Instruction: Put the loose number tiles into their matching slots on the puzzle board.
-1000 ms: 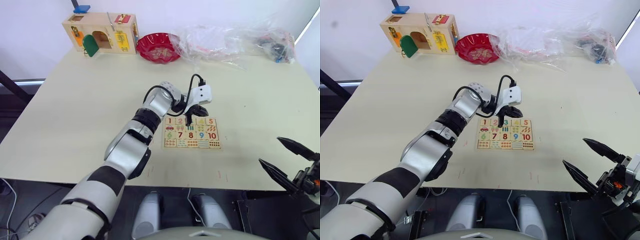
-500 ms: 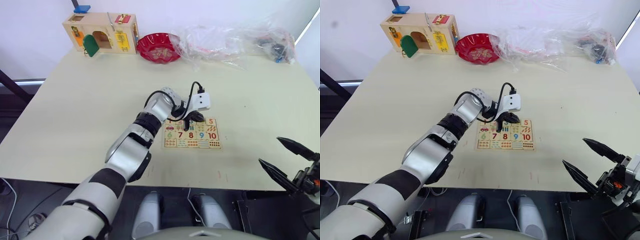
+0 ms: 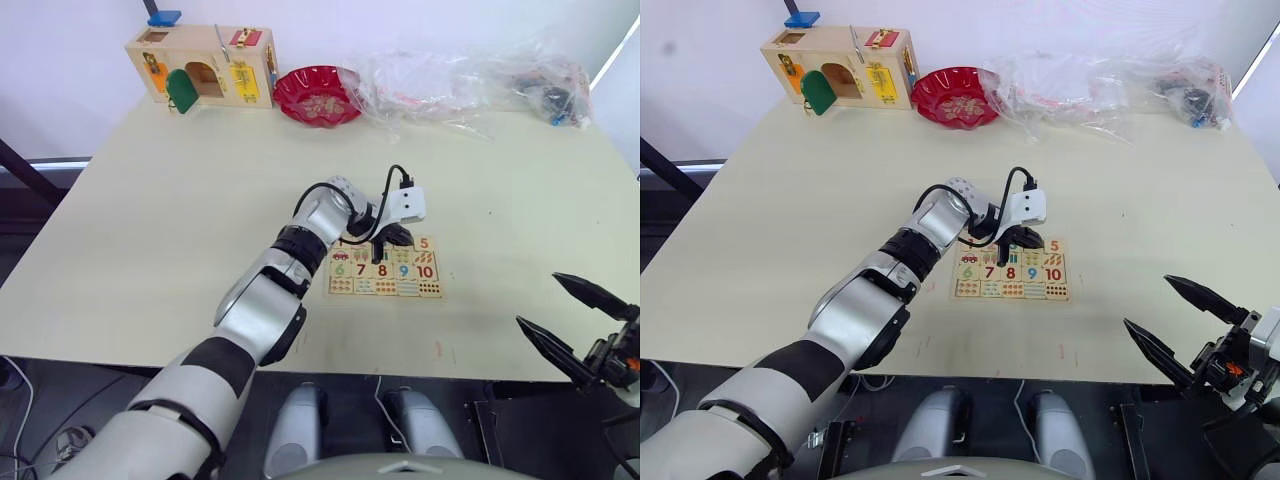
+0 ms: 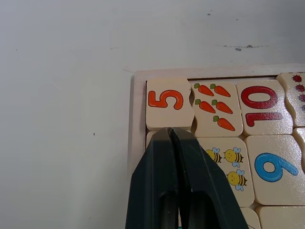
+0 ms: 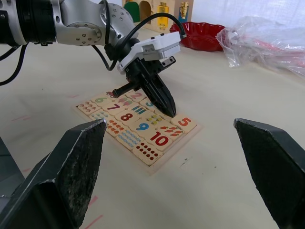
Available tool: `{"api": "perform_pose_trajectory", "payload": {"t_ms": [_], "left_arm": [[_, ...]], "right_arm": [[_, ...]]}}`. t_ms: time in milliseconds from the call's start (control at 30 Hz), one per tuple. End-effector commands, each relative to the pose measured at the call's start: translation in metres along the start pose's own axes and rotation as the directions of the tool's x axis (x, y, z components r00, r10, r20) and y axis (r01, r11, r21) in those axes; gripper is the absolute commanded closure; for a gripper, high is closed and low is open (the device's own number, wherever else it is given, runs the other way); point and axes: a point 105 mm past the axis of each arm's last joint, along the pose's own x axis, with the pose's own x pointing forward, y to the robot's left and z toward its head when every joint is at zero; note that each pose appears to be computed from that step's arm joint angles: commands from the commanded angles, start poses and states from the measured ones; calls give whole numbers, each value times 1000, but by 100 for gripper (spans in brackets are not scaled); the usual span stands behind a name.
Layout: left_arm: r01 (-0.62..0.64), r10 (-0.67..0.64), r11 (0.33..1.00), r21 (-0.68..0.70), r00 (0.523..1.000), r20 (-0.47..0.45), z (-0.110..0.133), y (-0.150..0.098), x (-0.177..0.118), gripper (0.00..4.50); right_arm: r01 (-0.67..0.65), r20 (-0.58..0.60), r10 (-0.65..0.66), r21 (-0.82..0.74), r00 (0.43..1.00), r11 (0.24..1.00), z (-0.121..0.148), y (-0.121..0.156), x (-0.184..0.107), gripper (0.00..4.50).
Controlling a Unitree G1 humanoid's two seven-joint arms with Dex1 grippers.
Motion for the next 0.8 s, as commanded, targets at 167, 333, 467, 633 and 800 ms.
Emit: {"api": "perform_pose_trajectory", "payload": {"t_ms": [167,333,467,633,800], "left_arm": [[-20,20,1000,22,1000,22,8,6,-8,442],[-31,30,999,10,998,50,14,10,-14,442],[-27,27,1000,1,997,70,18,10,-15,442],[-49,55,998,-44,984,170,26,15,-26,442],[-101,169,974,-202,919,356,29,24,-70,442]], "right_arm": [[-14,18,15,-30,1000,999,9,4,2,0],[-17,21,18,-29,1000,999,8,4,3,0],[-20,22,20,-30,1000,999,8,3,3,0],[-27,31,28,-30,999,999,9,5,6,0],[-62,54,62,-4,997,998,10,7,18,0]]}}
